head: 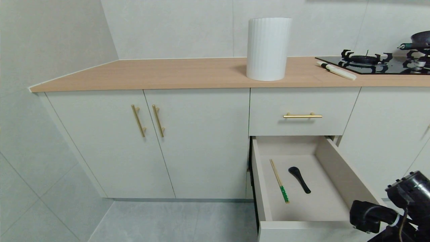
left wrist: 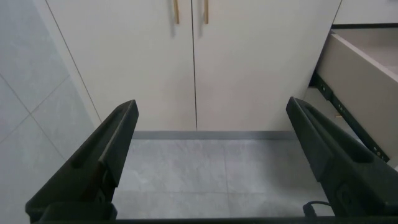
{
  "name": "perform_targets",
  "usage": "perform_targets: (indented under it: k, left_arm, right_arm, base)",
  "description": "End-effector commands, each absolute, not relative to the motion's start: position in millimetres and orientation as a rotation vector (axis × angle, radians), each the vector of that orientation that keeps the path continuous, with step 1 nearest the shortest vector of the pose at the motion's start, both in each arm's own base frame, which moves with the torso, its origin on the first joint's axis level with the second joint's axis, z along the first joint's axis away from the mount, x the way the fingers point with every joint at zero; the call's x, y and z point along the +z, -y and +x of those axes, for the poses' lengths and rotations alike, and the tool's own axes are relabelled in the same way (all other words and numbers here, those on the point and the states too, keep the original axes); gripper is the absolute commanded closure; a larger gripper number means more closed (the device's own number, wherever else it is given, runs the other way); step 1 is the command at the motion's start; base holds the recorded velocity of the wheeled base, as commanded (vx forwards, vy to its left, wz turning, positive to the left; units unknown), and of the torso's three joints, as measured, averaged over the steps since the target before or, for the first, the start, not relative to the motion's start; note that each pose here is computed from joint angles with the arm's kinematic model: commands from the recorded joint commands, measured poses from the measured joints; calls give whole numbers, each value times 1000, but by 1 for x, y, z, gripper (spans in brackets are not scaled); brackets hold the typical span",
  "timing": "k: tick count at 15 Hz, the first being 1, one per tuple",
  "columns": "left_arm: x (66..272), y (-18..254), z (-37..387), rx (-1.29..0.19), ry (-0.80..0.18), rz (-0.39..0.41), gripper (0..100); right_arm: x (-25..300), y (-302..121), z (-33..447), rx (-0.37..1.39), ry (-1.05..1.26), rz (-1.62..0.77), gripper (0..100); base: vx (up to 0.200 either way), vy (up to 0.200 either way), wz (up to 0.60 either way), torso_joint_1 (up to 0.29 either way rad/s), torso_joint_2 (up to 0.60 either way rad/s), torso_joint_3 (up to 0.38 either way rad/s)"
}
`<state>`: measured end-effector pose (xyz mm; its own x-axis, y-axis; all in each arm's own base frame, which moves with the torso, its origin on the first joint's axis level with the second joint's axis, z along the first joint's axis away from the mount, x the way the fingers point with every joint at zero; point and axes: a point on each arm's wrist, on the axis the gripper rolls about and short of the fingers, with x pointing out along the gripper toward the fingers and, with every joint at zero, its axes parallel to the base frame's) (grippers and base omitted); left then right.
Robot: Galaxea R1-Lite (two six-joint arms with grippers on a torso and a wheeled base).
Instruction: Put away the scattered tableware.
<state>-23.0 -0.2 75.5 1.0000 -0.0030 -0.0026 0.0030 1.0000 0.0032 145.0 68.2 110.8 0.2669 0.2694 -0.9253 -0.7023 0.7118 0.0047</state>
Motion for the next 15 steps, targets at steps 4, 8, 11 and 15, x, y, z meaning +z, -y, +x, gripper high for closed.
perform_targets:
  k: [4,8,11,15]
  left_arm:
    - [75,0,-23,-3,-3,3,0]
    - [75,0,-23,-3,-3,3,0]
    - [75,0,-23,-3,-3,3,0]
    - [75,0,-23,-3,-3,3,0]
  right_arm:
    - [86,-83,186,456,-1263,-370,0]
    - [79,-94,213,268,-1287,-271,0]
    - [80,-100,229,183,-1247,-188,0]
    - [65,-109,256,65,-1082,-116,0]
  base:
    - [0,0,0,0,0,0]
    - [0,0,0,0,0,0]
    - [0,0,0,0,0,0]
    - [0,0,0,0,0,0]
